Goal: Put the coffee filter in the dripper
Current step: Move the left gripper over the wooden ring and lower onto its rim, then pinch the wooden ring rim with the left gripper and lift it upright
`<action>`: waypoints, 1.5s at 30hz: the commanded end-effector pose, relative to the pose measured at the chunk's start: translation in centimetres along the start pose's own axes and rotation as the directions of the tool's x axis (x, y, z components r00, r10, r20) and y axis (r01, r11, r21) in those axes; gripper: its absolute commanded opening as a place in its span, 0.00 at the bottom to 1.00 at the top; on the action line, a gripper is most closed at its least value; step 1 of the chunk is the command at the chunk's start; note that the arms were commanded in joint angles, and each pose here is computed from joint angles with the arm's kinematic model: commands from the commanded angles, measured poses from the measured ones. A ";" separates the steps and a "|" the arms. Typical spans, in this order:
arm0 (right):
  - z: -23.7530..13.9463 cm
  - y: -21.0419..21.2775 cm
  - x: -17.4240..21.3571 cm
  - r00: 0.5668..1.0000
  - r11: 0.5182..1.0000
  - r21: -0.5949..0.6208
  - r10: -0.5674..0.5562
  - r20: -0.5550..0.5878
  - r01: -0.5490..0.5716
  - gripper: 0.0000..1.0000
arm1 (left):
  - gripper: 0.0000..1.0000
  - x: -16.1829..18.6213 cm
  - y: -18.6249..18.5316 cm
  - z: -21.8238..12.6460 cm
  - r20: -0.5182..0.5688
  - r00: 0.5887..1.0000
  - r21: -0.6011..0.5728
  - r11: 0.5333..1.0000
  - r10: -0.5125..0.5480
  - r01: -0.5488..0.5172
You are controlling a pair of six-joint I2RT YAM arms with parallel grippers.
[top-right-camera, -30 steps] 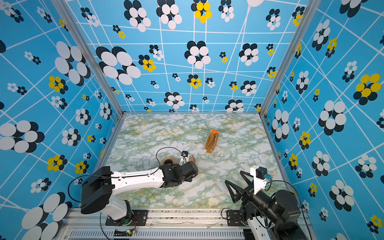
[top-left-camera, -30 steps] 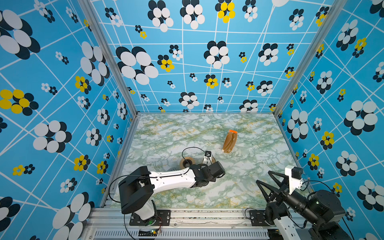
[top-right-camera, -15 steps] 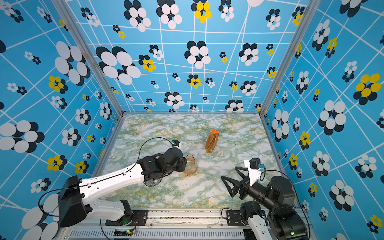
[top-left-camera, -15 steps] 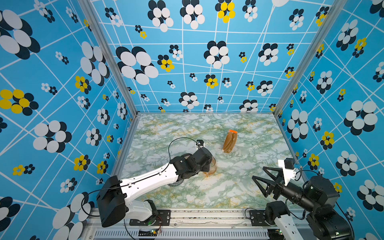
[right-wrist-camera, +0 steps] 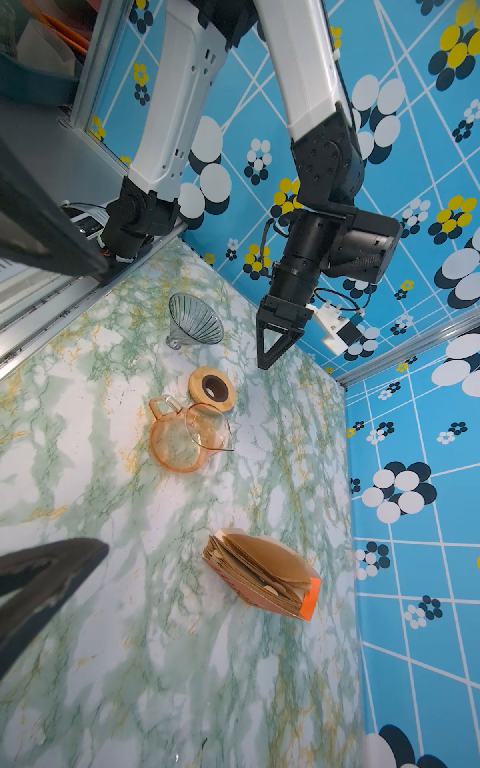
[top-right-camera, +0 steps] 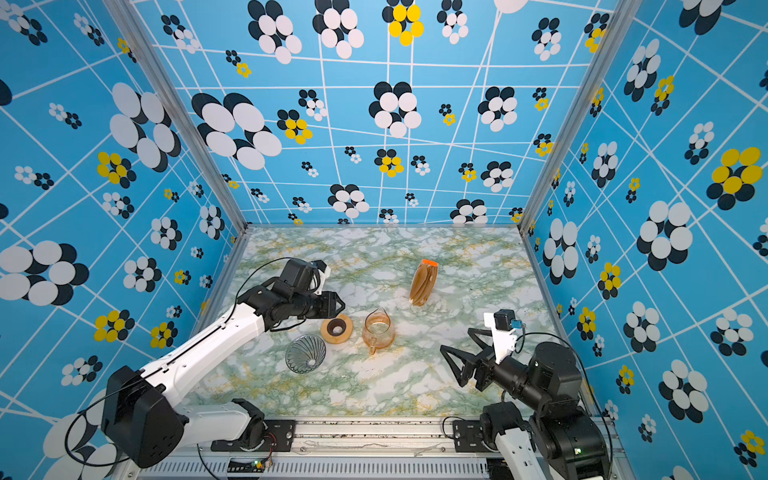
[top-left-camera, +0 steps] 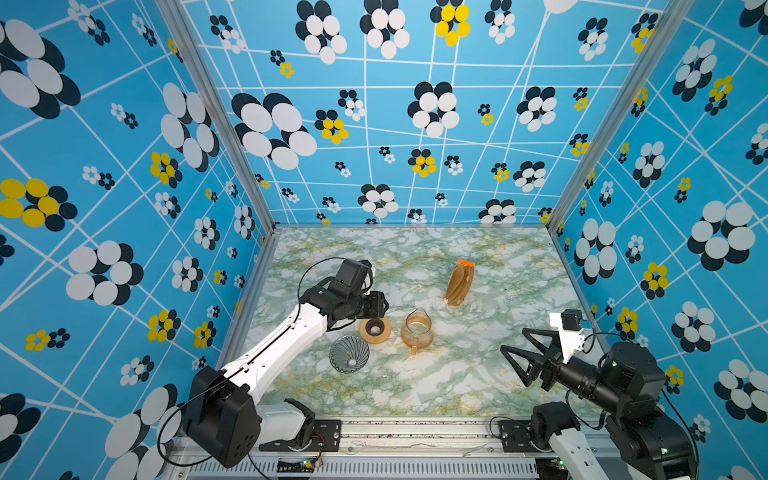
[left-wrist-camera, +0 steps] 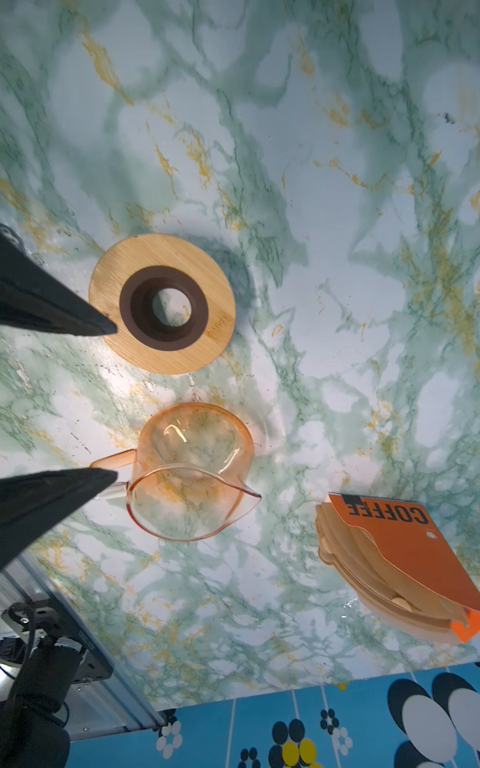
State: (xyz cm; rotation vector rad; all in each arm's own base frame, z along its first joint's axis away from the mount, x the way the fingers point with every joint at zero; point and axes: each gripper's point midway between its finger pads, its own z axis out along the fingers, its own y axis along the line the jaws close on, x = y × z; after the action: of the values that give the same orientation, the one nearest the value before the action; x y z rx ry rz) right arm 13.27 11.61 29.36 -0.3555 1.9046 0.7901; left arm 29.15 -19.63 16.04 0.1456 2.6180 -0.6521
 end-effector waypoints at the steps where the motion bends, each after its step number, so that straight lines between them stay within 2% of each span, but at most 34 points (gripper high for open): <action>1: 0.0 0.4 -0.3 1.000 1.000 -0.026 -0.012 0.023 0.012 0.99 | 0.53 1.0 0.7 0.5 -0.115 0.993 0.040 0.999 0.041 -0.037; 10: -0.1 0.7 -0.3 0.999 0.999 -0.041 -0.016 0.037 0.018 0.99 | 0.50 -1.1 4.5 2.2 -0.145 0.989 0.014 1.000 -0.023 0.025; 17: -0.3 0.4 -0.3 0.998 1.000 -0.021 -0.021 0.052 0.022 0.99 | 0.47 -0.2 6.9 4.1 -0.236 0.969 -0.026 0.998 -0.068 0.064; 23: -0.3 0.4 -0.3 0.998 1.000 -0.018 -0.020 0.053 0.021 0.99 | 0.50 0.5 8.2 4.7 -0.291 0.951 -0.031 0.994 -0.106 0.102; 32: -0.4 0.3 -0.3 0.998 1.000 -0.013 -0.022 0.055 0.023 0.99 | 0.58 2.1 9.2 5.4 -0.374 0.916 -0.056 0.990 -0.144 0.132; 45: -0.5 0.3 -0.2 0.998 1.000 -0.009 -0.020 0.057 0.021 0.98 | 0.56 3.7 9.8 7.1 -0.445 0.867 -0.069 0.974 -0.223 0.216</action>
State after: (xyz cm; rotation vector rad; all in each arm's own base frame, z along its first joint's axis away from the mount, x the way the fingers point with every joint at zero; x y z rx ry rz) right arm 12.95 11.61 29.67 -0.3584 1.8561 0.7935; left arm 30.35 -14.29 4.48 0.0273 3.1120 -0.7012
